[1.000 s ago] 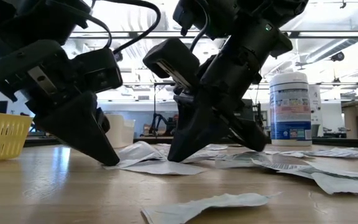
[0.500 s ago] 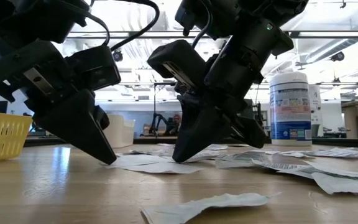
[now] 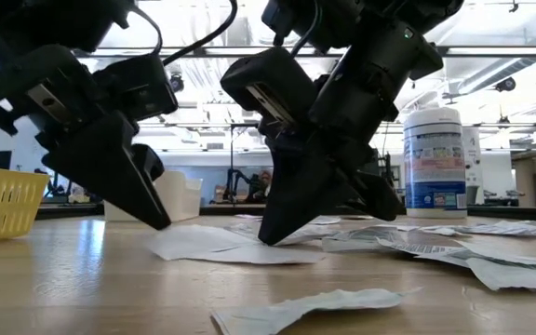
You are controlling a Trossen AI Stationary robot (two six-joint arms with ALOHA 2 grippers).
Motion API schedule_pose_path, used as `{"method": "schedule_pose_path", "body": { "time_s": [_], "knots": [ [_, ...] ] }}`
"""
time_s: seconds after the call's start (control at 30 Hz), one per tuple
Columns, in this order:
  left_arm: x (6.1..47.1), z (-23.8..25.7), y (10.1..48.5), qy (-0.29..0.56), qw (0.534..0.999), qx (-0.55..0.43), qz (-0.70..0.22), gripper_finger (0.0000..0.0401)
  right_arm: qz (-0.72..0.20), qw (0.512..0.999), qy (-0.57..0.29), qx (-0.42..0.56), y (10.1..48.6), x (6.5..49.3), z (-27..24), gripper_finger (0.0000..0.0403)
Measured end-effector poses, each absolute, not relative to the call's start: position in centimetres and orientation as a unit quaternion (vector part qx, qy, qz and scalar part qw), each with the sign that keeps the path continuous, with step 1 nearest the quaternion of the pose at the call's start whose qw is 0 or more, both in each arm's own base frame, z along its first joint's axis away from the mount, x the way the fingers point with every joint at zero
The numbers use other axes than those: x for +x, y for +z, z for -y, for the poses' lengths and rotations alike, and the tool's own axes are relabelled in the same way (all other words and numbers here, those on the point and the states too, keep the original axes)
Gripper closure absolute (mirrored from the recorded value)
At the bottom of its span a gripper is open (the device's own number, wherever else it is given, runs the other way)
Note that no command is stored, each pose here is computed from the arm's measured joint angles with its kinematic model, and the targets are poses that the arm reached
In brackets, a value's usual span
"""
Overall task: Pick & Place First Aid Supplies
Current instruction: Put the blue bandage into the white bin
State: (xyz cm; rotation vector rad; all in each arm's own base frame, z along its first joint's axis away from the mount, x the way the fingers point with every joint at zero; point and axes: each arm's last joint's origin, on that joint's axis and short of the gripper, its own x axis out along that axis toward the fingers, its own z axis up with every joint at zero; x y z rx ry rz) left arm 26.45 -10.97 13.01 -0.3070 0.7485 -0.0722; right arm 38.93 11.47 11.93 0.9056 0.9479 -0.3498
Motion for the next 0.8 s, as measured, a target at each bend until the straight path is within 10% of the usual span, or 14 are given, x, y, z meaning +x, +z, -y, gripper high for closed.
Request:
{"method": "schedule_pose_path", "body": {
  "time_s": [0.8],
  "knots": [
    [25.6, 10.4, 15.8, -0.036, 0.919, -0.182, -0.347, 0.0294, -0.417, 0.826, -0.108, 0.364, 14.4, 39.0, -12.8, 0.0395]
  ]
}}
